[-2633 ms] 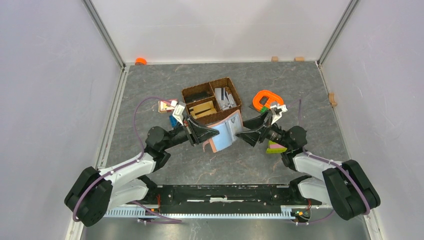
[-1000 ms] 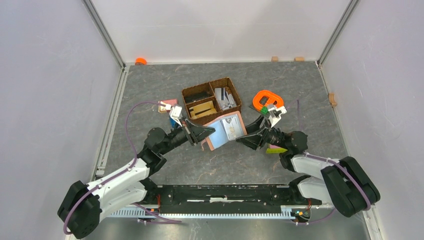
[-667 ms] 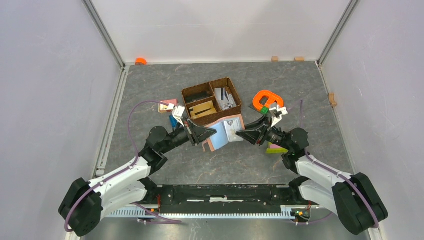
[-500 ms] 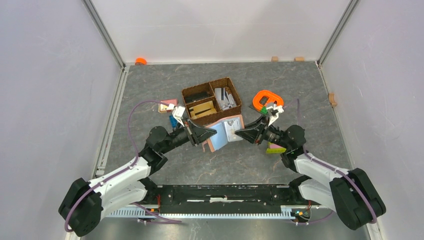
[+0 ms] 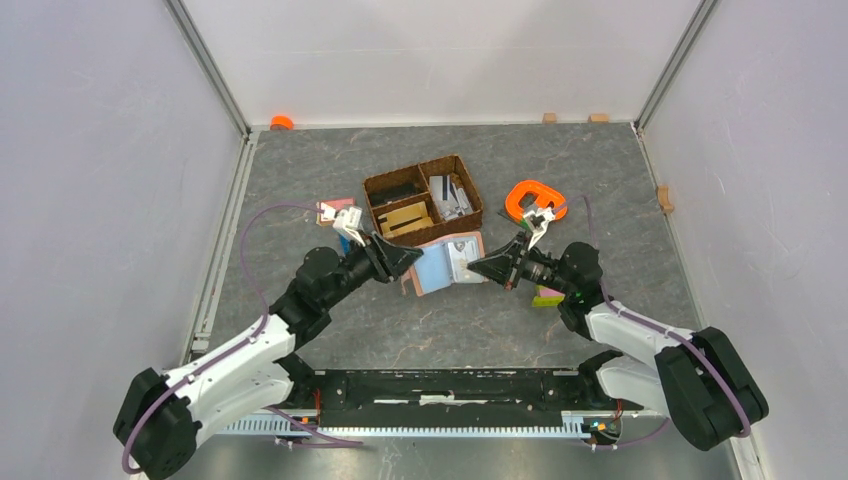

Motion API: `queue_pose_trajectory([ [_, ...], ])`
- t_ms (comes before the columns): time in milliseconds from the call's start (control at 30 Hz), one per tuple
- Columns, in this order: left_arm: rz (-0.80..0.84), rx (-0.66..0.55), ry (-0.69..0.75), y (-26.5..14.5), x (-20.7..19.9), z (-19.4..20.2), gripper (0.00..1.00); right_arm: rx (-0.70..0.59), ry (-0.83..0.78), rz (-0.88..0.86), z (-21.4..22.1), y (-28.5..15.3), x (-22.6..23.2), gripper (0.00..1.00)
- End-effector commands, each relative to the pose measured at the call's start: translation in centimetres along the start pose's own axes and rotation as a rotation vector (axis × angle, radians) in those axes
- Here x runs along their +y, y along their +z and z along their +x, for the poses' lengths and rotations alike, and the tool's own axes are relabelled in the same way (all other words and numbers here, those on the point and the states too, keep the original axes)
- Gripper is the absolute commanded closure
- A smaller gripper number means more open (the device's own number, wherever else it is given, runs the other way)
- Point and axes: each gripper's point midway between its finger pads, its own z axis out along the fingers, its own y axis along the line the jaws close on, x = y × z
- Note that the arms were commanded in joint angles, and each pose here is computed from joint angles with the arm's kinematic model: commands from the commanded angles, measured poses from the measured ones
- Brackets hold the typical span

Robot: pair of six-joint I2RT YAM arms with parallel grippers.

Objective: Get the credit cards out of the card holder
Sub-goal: Remove the credit card from the card holder.

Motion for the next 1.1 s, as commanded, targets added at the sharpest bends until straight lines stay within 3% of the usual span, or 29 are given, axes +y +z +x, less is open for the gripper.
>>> queue_pose_trajectory([
  [0, -0.38, -0.162, -0.006, -1.7, 6.0, -3.1, 0.44, -0.004, -0.004, 0.12, -0.8, 0.4, -2.6, 1.0],
  [100, -0.412, -0.193, -0.02, -2.2, 6.5, -3.6, 0.37, 0.023, 0.039, 0.156, -0.2, 0.4, -3.8, 1.0],
  [167, -0.298, -0.16, 0.006, -1.5, 4.5, -3.2, 0.4, 0.024, 0.051, 0.148, 0.0, 0.5, -3.8, 1.0],
  [333, 0.079, -0.014, 0.054, 0.7, -1.7, -0.8, 0.7, 0.014, 0.058, 0.125, -0.1, 0.5, -3.3, 1.0],
  [400, 0.151, 0.043, 0.059, 1.5, -2.8, 0.3, 0.76, 0.005, 0.057, 0.111, -0.4, 0.5, -3.0, 1.0],
  [600, 0.125, 0.104, 0.051, 2.7, -1.9, 1.8, 0.83, 0.002, 0.059, 0.093, -0.3, 0.4, -2.6, 1.0],
  [800, 0.056, 0.073, 0.038, 2.7, -0.6, 1.5, 0.88, -0.003, 0.06, 0.092, -0.3, 0.4, -2.5, 1.0],
  [933, -0.099, 0.009, -0.061, 2.0, 1.7, 0.9, 0.91, -0.013, 0.063, 0.115, -0.3, 0.2, -2.9, 1.0],
  [1067, -0.163, -0.041, -0.013, 2.3, 1.8, -1.4, 0.92, -0.021, 0.06, 0.129, -0.2, 0.0, -3.0, 1.0],
])
